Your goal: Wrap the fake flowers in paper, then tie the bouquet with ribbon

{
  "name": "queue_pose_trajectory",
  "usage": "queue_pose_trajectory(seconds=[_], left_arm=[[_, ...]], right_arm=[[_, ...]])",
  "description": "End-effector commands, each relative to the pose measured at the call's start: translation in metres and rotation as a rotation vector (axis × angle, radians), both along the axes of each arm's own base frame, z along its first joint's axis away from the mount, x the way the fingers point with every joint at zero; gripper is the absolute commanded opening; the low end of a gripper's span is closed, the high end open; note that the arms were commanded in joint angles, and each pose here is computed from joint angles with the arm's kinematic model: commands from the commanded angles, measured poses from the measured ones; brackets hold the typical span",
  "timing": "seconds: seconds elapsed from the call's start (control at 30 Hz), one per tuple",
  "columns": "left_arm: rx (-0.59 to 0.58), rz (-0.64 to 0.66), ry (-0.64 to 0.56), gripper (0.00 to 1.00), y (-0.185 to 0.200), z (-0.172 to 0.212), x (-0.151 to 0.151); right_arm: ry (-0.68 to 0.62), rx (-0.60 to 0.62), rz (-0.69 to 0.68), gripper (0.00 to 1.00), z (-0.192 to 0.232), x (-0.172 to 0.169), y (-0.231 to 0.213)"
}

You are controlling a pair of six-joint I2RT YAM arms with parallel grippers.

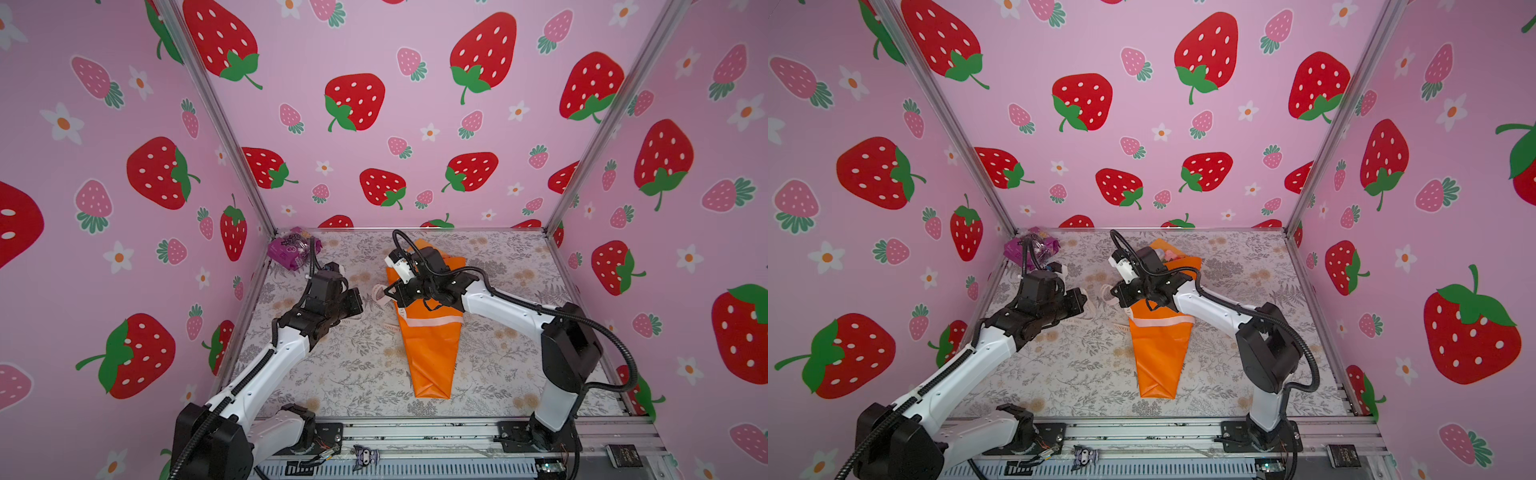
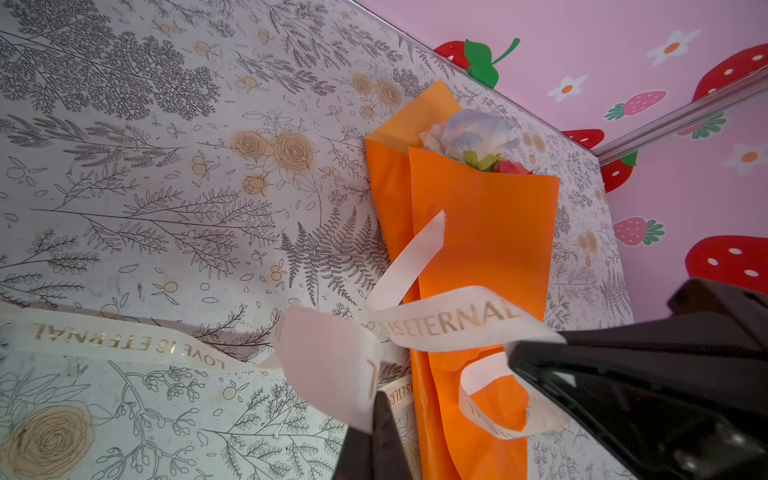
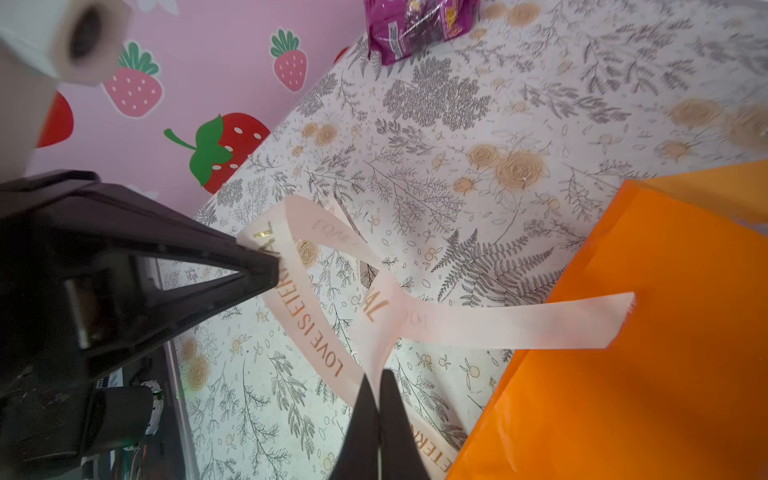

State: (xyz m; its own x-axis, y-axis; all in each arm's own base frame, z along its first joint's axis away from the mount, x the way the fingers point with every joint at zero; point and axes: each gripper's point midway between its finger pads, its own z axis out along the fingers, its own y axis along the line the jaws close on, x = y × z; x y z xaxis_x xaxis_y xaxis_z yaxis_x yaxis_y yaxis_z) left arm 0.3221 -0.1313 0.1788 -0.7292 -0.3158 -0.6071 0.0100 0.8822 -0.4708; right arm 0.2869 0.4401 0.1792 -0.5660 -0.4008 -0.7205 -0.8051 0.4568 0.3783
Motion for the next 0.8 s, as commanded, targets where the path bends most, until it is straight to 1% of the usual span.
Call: queue_pose_trajectory(seconds=[0.0,0.1,0.17,0.23,0.3,0.33,0.4,0.43,0.5,0.6,0.73,0.77], left_arm=[[0.0,0.002,-0.045,0.0,0.0,0.011,0.0],[0.004,-0.004,-0.07,0.0,0.0,0.017,0.0],[0.005,-0.021,-0.086,0.0,-0.001,0.022,0.0],[0.004,-0.06,-0.105,0.0,-0.008,0.027,0.0],[0.011,-0.087,-0.119,0.0,-0.012,0.032,0.003],[0.0,-0.129,-0.122,0.0,-0.019,0.034,0.003],[0.005,-0.174,-0.122,0.0,-0.028,0.038,0.006],[0.006,-0.208,-0.126,0.0,-0.035,0.041,0.009],[0.029,-0.264,-0.127,0.0,-0.047,0.046,0.013],[0.075,-0.376,-0.117,0.0,-0.069,0.051,0.016],[0.112,-0.593,-0.088,0.0,-0.113,0.051,0.013],[0.124,-0.65,-0.083,0.0,-0.126,0.05,0.011]], right_arm=[[0.018,-0.052,0.069,0.02,-0.009,-0.008,0.01],[0.067,-0.091,0.101,0.04,-0.029,-0.011,0.017],[0.083,-0.108,0.131,0.05,-0.033,-0.016,0.019],[0.068,-0.093,0.117,0.11,-0.026,-0.017,0.015],[0.015,-0.057,0.103,0.13,-0.01,-0.016,0.011],[-0.004,-0.041,0.09,0.21,-0.003,-0.015,0.005],[-0.024,-0.008,0.066,0.42,0.006,-0.014,-0.008],[-0.031,0.013,0.051,0.45,0.011,-0.014,-0.016],[-0.035,0.058,0.004,0.45,0.019,-0.009,-0.034],[-0.058,0.1,-0.126,0.47,0.027,0.004,-0.072],[-0.166,0.16,-0.433,0.47,0.039,0.031,-0.147],[-0.192,0.187,-0.488,0.46,0.039,0.035,-0.167]])
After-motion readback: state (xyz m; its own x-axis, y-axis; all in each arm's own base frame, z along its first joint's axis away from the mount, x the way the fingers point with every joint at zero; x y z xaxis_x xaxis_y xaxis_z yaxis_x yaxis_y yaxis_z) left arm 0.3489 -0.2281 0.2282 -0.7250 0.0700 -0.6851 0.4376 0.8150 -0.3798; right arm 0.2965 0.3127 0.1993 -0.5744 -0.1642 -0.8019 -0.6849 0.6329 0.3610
